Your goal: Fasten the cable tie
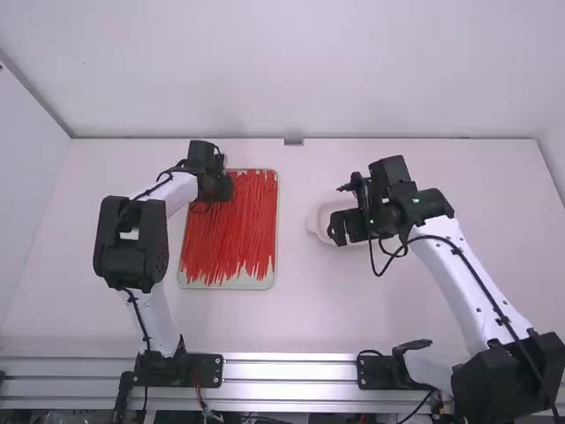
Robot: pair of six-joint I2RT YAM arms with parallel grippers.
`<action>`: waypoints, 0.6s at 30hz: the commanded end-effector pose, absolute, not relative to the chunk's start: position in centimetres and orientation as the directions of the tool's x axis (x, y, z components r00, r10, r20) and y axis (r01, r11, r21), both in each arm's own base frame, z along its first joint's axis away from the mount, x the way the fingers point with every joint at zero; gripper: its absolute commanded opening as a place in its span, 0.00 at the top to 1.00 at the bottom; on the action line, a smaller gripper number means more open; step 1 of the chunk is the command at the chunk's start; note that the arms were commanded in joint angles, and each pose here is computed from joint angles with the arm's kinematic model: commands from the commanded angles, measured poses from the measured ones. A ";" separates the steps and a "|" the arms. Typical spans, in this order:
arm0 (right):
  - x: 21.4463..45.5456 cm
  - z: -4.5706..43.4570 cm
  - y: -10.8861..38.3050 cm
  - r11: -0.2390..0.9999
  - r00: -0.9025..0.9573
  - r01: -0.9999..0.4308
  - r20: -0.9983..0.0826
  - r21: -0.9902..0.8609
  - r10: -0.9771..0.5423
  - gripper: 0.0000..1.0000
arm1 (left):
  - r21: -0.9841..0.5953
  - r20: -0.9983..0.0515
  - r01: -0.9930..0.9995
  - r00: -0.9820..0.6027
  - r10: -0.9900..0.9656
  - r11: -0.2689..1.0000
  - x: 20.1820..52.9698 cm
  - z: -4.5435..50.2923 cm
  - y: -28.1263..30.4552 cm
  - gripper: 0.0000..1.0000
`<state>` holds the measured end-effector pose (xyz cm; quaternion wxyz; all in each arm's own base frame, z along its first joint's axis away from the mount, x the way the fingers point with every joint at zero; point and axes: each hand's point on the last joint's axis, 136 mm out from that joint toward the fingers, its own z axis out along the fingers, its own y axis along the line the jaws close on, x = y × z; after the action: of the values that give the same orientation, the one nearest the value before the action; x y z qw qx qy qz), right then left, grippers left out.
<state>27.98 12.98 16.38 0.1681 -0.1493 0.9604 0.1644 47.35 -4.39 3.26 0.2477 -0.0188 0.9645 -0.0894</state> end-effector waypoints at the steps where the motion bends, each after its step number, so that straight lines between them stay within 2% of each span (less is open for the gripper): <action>1: 28.5 17.0 12.8 0.902 -0.898 -0.335 -0.383 0.271 -0.218 0.02 | -0.167 -0.463 0.026 -0.885 -0.055 0.986 46.8 2.1 -4.5 0.68; 5: 28.6 17.0 12.7 0.904 -0.900 -0.329 -0.382 0.274 -0.212 0.02 | -0.168 -0.470 0.029 -0.881 -0.055 0.985 46.8 1.9 -4.5 0.66; 12: 28.4 17.0 13.6 0.894 -0.890 -0.357 -0.389 0.269 -0.238 0.02 | -0.146 -0.490 0.067 -0.872 -0.014 0.987 47.2 2.1 -4.5 0.72; 18: 28.6 17.1 13.5 0.895 -0.888 -0.356 -0.396 0.269 -0.234 0.02 | -0.137 -0.507 0.091 -0.862 0.009 0.986 47.5 2.3 -4.6 0.72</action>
<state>28.06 13.38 16.49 0.1724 -0.1556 0.9583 0.1664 47.90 -4.46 3.13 0.2706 0.0122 0.9590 -0.0828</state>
